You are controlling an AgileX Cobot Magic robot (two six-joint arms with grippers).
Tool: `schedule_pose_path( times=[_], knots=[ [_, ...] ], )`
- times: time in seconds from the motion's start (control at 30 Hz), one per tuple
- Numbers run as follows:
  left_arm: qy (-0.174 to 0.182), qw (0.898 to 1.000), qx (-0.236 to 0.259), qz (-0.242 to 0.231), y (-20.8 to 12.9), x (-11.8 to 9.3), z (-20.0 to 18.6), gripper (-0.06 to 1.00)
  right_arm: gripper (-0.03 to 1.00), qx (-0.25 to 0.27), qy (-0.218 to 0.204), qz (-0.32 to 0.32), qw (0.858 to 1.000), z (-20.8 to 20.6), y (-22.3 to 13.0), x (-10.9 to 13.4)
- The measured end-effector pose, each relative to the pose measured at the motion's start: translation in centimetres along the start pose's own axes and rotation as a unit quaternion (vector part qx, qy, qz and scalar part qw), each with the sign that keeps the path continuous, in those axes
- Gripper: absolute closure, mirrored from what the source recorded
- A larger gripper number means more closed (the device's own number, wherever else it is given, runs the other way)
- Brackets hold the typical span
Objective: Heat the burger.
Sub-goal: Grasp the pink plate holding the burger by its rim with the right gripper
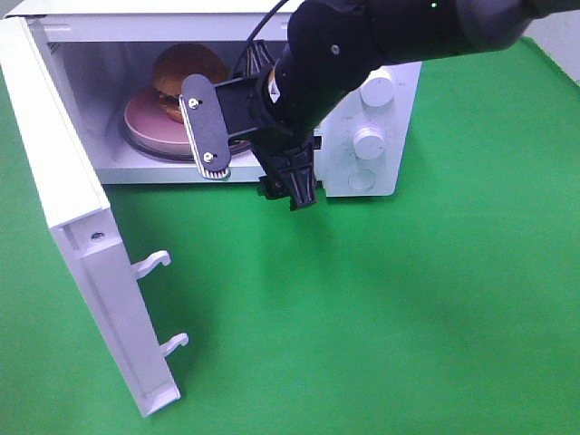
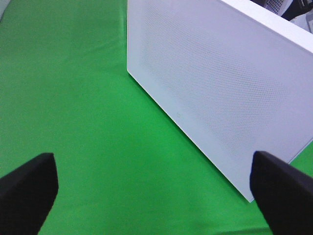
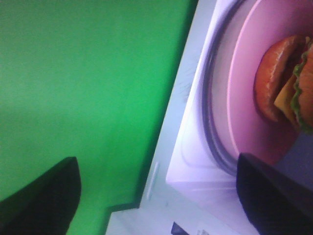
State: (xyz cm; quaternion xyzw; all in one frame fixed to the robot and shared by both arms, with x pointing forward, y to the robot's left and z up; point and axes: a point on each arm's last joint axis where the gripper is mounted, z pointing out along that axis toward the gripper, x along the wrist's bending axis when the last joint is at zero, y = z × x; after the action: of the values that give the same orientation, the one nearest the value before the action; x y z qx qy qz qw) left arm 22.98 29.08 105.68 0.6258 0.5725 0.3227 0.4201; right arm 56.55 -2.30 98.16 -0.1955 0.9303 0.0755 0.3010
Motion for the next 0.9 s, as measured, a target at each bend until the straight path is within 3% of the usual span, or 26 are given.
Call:
schedule_pose_path(
  times=[0.23,0.9],
  knots=[
    [0.0,1.0,0.0,0.0,0.0,0.0,0.0,-0.05,0.14,-0.005,-0.016,0.013,1.0,2.2,0.9,-1.9],
    [0.0,1.0,0.0,0.0,0.0,0.0,0.0,-0.05,0.18,-0.022,-0.018,0.04,0.999,7.7,2.6,-3.5]
  ],
)
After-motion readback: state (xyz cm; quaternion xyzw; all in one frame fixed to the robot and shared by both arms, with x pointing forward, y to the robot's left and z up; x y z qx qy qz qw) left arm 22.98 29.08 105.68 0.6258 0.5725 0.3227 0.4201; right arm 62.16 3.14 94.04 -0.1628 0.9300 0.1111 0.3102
